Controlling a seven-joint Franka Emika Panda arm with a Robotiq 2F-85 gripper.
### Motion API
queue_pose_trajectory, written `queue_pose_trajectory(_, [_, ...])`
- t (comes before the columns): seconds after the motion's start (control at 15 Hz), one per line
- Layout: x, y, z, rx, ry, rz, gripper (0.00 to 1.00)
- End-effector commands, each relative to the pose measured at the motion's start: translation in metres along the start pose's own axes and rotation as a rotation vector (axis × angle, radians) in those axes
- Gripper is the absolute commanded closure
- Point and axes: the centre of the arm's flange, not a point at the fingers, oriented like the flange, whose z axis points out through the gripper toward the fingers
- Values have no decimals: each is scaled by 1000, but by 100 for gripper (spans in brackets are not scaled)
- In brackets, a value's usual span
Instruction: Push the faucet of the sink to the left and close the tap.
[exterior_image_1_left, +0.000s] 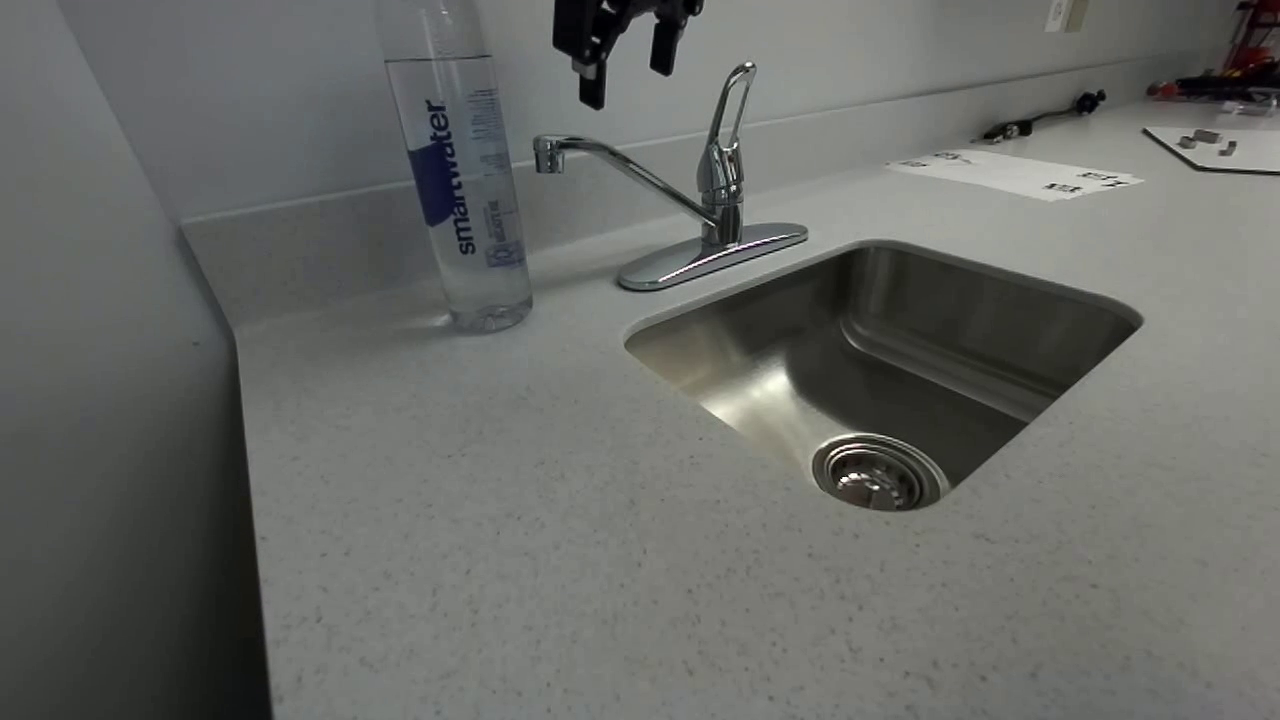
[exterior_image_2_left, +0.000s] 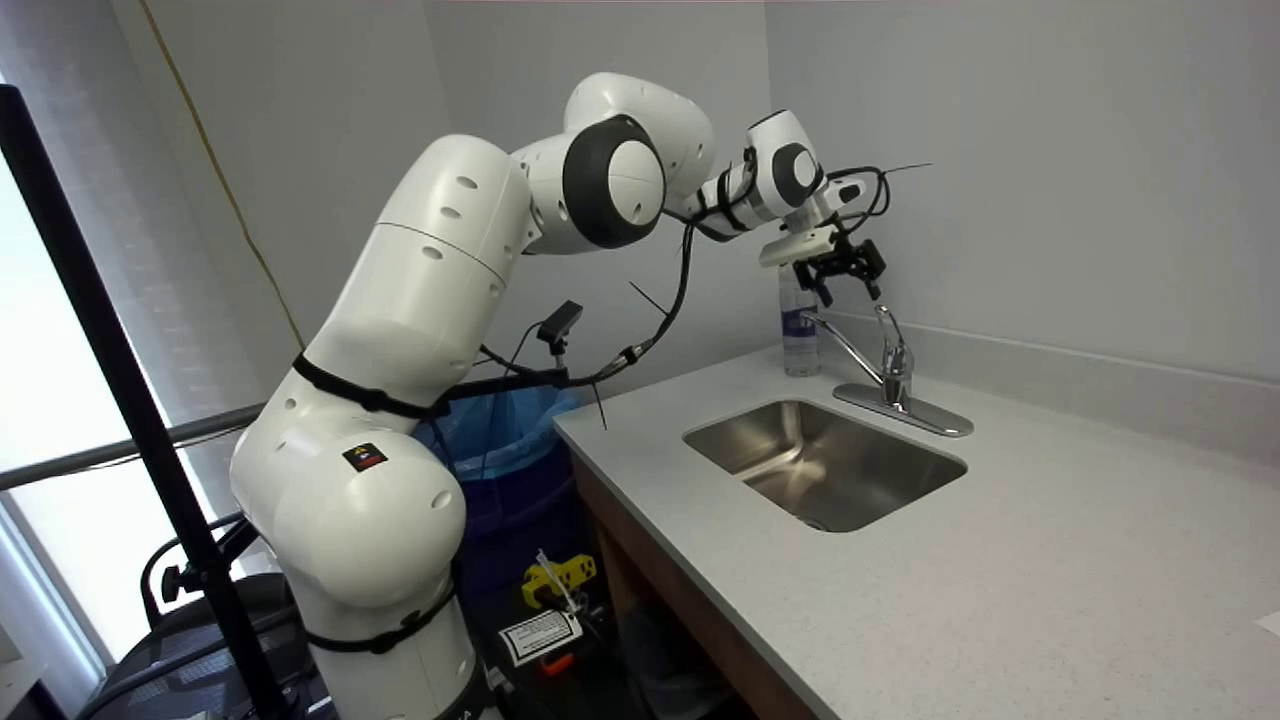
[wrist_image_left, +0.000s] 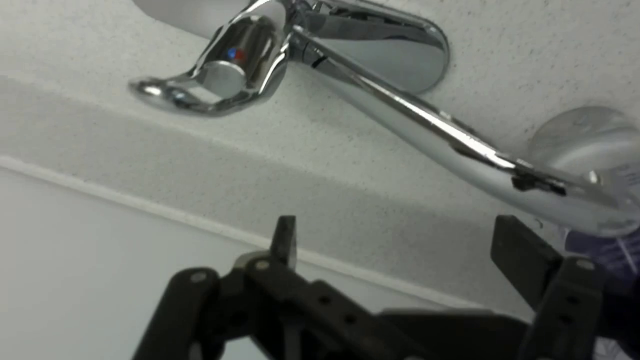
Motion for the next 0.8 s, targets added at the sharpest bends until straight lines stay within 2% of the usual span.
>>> queue_pose_trajectory(0.0, [27,8,1,-56,61,29,0])
queue_pose_trajectory(0.73, [3,31,8,-24,10,60,0])
